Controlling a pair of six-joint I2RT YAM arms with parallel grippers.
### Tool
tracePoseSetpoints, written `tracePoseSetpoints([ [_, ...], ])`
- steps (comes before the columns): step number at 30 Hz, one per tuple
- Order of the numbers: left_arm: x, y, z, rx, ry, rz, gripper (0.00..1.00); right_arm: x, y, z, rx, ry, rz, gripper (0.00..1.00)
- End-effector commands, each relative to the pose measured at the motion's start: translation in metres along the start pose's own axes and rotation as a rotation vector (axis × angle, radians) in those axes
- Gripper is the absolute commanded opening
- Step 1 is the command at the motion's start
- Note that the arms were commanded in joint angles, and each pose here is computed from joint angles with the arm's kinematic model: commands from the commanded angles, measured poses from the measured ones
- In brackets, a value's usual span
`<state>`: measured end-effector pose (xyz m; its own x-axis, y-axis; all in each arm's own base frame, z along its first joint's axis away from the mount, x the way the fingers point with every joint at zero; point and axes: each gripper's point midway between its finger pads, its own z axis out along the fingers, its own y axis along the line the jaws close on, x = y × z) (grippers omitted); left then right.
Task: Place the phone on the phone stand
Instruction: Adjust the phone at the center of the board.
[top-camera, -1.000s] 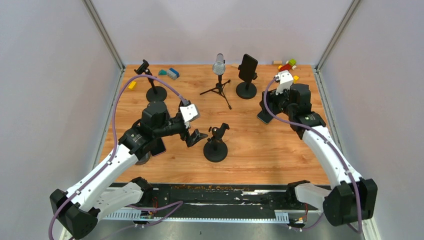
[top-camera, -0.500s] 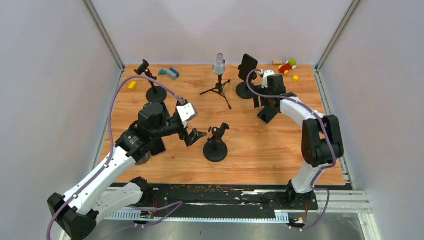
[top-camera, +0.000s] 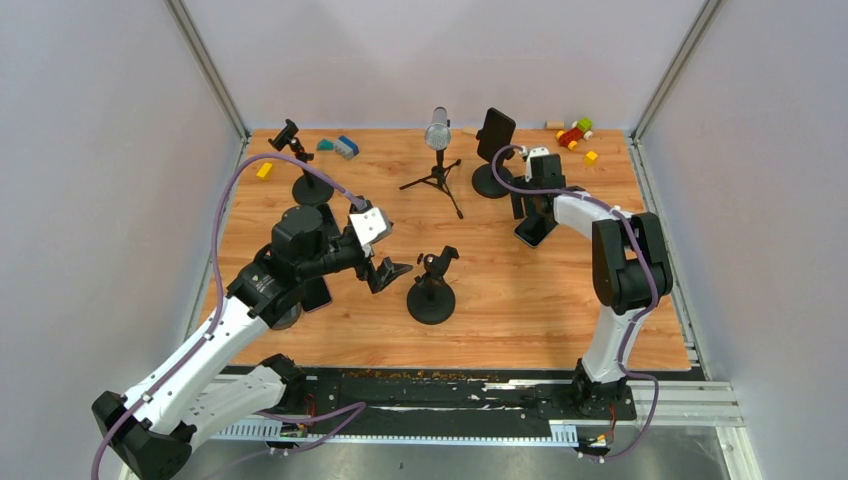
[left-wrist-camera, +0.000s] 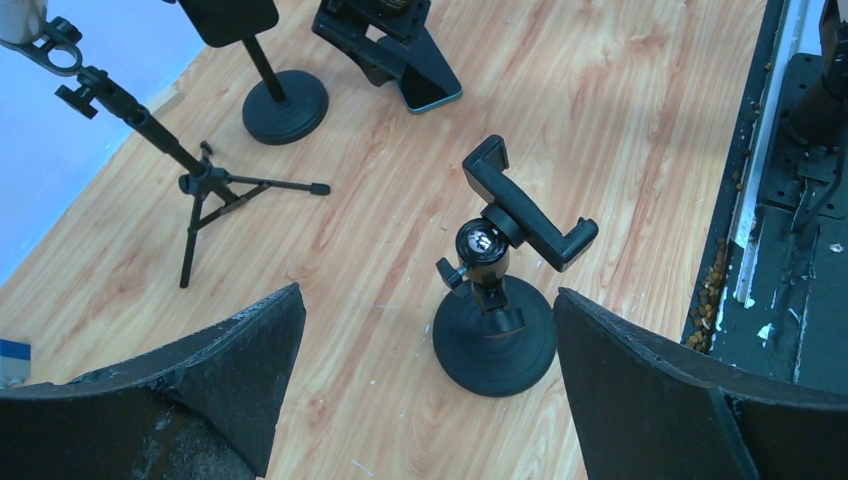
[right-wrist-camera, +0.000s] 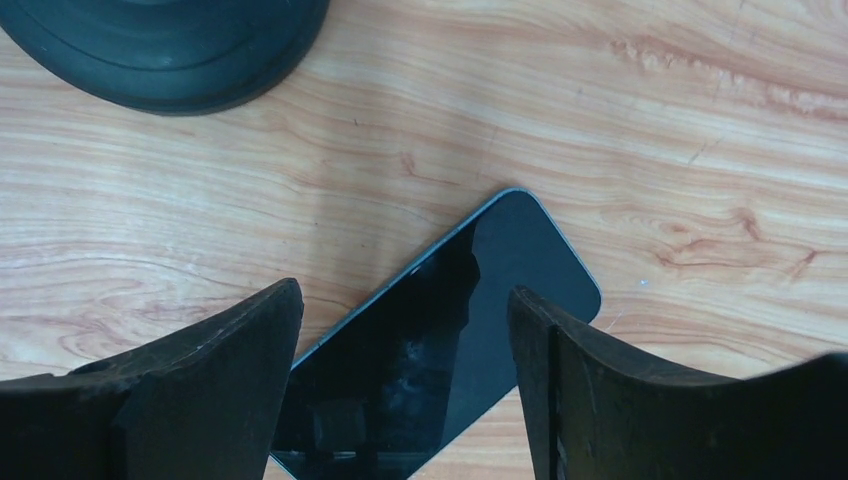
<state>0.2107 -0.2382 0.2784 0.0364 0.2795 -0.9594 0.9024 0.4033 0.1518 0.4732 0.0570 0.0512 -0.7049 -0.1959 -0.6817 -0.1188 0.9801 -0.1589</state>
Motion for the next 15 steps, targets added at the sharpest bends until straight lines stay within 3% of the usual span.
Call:
tracePoseSetpoints([
  [1, -0.009, 0.001, -0.003, -0.005, -0.038, 0.024, 1.0, 0.002, -0.005, -0.001, 0.01, -0.004, 0.009, 0.75],
  [15, -0.013, 0.0, -0.007, -0.007, -0.055, 0.021, 1.0, 0.032, -0.006, -0.003, 0.0, 0.118, -0.047, 0.75],
])
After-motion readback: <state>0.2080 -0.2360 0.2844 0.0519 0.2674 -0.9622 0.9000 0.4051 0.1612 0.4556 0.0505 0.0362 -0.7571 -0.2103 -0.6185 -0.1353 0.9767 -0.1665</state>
